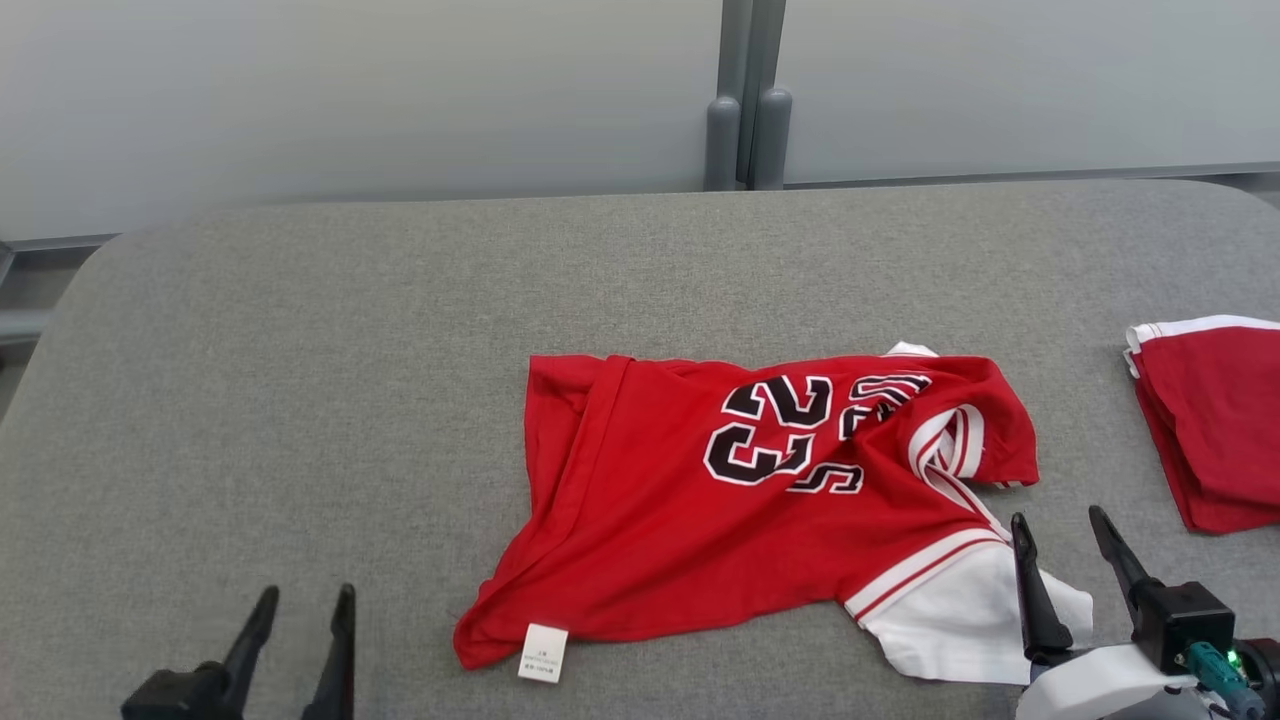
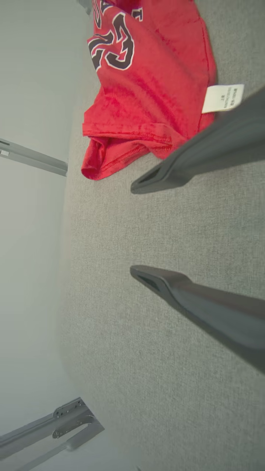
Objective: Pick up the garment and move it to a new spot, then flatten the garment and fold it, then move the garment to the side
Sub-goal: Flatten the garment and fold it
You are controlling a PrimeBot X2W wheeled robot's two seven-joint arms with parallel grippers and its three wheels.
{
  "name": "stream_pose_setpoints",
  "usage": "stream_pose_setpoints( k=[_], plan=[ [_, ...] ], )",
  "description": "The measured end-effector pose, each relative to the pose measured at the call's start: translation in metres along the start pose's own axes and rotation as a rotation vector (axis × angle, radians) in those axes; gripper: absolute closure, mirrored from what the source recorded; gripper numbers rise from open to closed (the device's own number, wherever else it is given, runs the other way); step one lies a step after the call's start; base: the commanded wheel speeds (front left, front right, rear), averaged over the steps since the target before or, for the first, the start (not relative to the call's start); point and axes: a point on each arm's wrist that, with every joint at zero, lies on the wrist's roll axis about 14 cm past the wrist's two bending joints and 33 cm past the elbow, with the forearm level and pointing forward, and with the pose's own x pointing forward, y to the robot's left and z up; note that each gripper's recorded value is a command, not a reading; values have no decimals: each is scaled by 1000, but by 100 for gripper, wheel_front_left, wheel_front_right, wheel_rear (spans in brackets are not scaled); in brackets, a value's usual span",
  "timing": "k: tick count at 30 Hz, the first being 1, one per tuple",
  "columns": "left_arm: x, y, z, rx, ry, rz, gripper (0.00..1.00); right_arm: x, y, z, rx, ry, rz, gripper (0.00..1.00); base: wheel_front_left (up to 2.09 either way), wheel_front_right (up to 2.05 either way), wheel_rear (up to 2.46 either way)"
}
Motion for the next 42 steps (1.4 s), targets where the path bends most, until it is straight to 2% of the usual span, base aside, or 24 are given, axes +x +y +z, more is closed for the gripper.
stream_pose_setpoints(
  k=[5, 9, 17, 24, 29, 42],
  plan=[
    [-7, -28, -21, -66, 142, -79, 0, -8, -1, -26, 22, 113, -1, 0, 0, 0, 0],
    [-16, -49, -38, -111, 296, -135, 0, -11, 5, -44, 8, 249, 55, 0, 0, 0, 0],
    [-29, -80, -38, -188, 454, -202, 0, -34, 9, -54, -4, 453, 161, 0, 0, 0, 0],
    [-26, -85, -41, -218, 489, -199, 0, -49, -6, -46, -34, 540, 167, 0, 0, 0, 0],
    [-23, -88, -56, -222, 561, -212, 0, -53, -9, -63, -59, 630, 185, 0, 0, 0, 0],
    [-9, -78, -85, -187, 655, -187, 0, -39, -6, -101, -68, 738, 221, 0, 0, 0, 0]
  ],
)
